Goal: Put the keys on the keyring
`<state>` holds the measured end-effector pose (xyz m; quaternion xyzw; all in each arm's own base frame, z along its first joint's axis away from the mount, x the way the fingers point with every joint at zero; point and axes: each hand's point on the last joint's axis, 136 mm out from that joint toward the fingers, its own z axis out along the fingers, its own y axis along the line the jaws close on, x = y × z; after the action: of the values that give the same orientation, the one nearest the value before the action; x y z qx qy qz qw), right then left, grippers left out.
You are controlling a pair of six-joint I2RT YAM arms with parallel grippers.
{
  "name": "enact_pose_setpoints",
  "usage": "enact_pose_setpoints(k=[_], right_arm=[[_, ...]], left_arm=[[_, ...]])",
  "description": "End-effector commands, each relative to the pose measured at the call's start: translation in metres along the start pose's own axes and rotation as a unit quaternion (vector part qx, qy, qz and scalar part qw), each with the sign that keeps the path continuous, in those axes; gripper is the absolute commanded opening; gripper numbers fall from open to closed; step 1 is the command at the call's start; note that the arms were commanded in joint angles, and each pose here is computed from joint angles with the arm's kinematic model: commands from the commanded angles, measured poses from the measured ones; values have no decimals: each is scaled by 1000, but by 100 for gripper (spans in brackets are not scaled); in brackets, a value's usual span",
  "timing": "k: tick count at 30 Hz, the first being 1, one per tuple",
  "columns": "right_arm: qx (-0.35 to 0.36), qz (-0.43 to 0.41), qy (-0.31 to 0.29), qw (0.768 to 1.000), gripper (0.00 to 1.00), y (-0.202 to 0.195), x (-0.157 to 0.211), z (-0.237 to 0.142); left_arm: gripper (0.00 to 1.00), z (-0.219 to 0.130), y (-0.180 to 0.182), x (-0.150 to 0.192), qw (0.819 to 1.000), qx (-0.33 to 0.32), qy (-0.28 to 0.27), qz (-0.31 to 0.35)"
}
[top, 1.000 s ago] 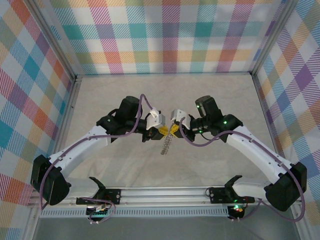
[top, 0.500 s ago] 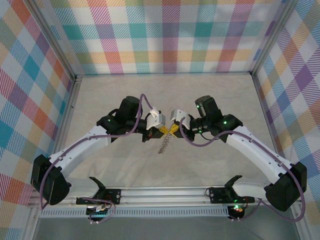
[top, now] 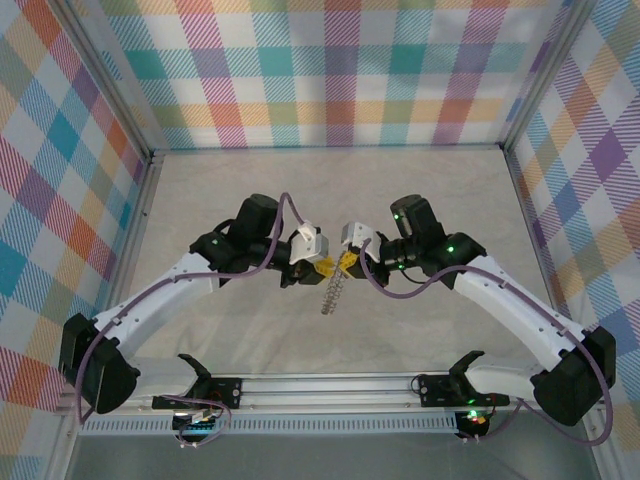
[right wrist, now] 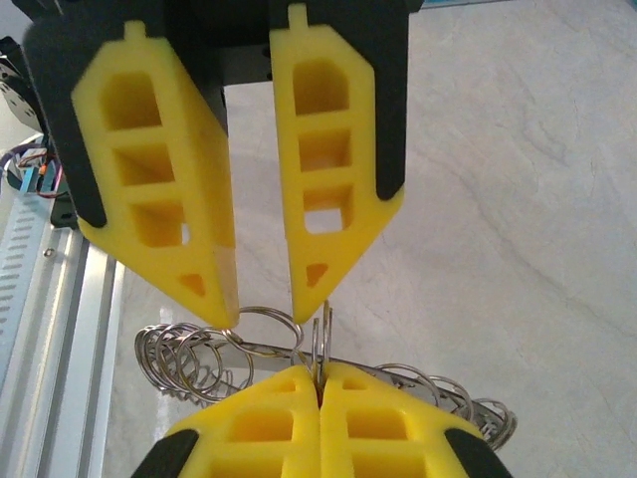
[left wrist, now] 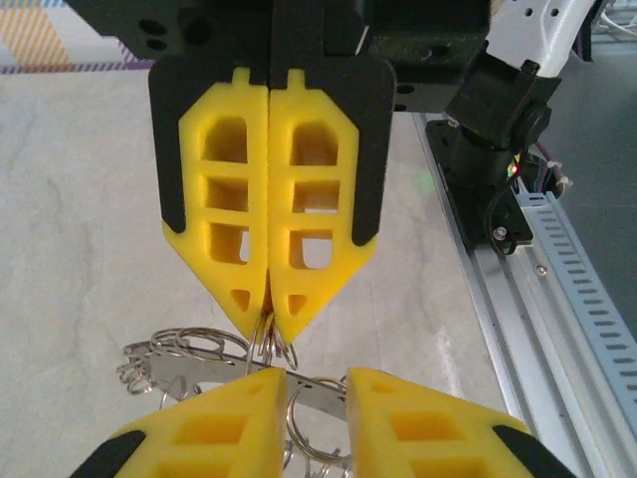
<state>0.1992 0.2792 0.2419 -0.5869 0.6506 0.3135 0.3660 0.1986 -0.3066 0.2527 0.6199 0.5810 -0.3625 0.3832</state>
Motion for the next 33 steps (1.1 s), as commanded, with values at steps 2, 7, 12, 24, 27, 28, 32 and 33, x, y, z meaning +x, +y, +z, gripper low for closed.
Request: enact_pose_setpoints(k=[2, 7, 12, 24, 27, 28, 32, 33], right_arm=[[-11, -24, -31, 999, 0, 8, -14, -5], [-15, -26, -29, 999, 0, 9, -14, -5], [-17, -27, -30, 999, 0, 11, -14, -6], [-18, -30, -43, 998, 0, 9, -21, -4], [-20, -30, -43, 998, 0, 9, -22, -4], [-20, -30, -41, 999, 0, 9, -21, -4], [-19, -27, -38, 999, 1, 9, -19, -3], [-18, -27, -37, 999, 2, 9, -18, -3]], left_arm=[[24, -11, -4, -13, 999, -6, -9, 31], [25, -9, 6, -12, 999, -28, -8, 22], [26, -6, 12, -8, 999, -39, -4, 10], [23, 10, 11, -3, 1000, -15, 3, -15], [6, 12, 10, -2, 1000, -12, 4, -16], [0, 11, 9, -3, 1000, -10, 3, -16], [0, 11, 4, -8, 1000, 5, -9, -13], [0, 11, 3, -9, 1000, 5, -12, -14]])
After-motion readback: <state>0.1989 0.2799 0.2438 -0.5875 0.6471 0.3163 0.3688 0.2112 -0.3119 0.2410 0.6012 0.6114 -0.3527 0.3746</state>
